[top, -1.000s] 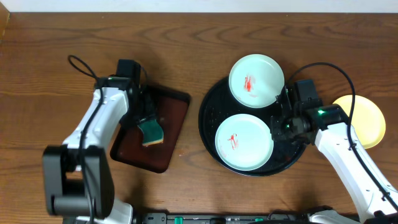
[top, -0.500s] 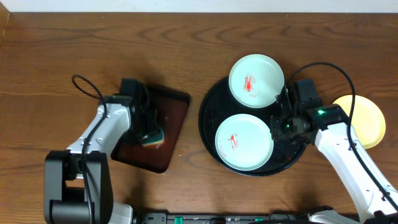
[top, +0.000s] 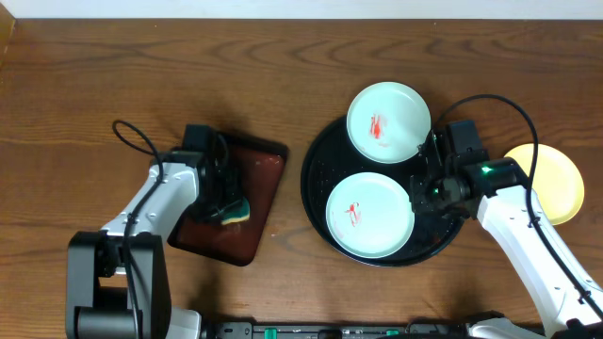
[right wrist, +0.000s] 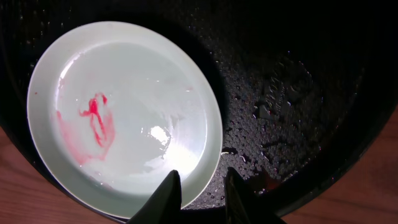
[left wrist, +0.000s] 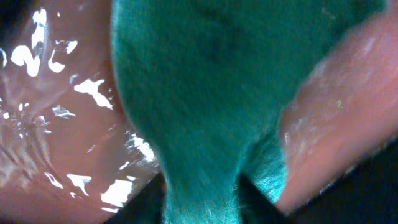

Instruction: Clean dirty plates on tray and stack at the side

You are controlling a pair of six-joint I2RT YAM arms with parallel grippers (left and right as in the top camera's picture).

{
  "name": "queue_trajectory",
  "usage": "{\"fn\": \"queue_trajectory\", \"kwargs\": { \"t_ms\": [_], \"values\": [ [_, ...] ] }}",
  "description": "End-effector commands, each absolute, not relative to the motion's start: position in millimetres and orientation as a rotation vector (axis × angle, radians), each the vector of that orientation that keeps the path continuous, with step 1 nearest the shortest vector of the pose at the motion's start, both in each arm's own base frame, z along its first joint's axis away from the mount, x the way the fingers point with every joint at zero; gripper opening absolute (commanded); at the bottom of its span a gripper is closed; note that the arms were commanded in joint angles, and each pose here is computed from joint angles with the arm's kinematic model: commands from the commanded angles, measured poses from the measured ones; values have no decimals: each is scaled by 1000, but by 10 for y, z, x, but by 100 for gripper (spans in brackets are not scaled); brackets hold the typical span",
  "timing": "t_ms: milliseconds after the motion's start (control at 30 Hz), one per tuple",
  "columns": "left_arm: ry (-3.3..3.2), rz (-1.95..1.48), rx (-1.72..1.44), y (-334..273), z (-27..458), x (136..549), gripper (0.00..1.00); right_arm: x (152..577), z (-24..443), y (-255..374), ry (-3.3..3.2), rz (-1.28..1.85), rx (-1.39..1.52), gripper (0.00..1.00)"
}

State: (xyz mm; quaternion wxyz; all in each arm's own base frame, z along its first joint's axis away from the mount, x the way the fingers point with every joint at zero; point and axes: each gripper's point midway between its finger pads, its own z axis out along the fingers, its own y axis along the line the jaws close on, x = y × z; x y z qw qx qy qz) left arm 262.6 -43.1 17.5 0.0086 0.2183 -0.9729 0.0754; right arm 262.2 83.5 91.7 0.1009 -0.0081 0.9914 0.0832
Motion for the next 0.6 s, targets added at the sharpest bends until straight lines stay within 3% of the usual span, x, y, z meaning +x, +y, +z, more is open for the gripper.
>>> {"fn": "queue_trajectory", "kwargs": {
  "t_ms": [0, 200, 433, 567],
  "values": [
    [-3110, 233, 666, -396, 452, 2852, 51, 2615, 926, 855, 2930, 247, -39, 22],
    [-3173, 245, 603, -395, 679, 2984, 54, 2616, 926, 854, 2929, 247, -39, 22],
    [-3171, -26, 616, -117, 416, 2888, 55, 2617, 926, 855, 2929, 248, -38, 22],
    [-3144, -36, 611, -116, 226, 2845, 43, 2615, 926, 855, 2930, 248, -38, 22]
  ]
}}
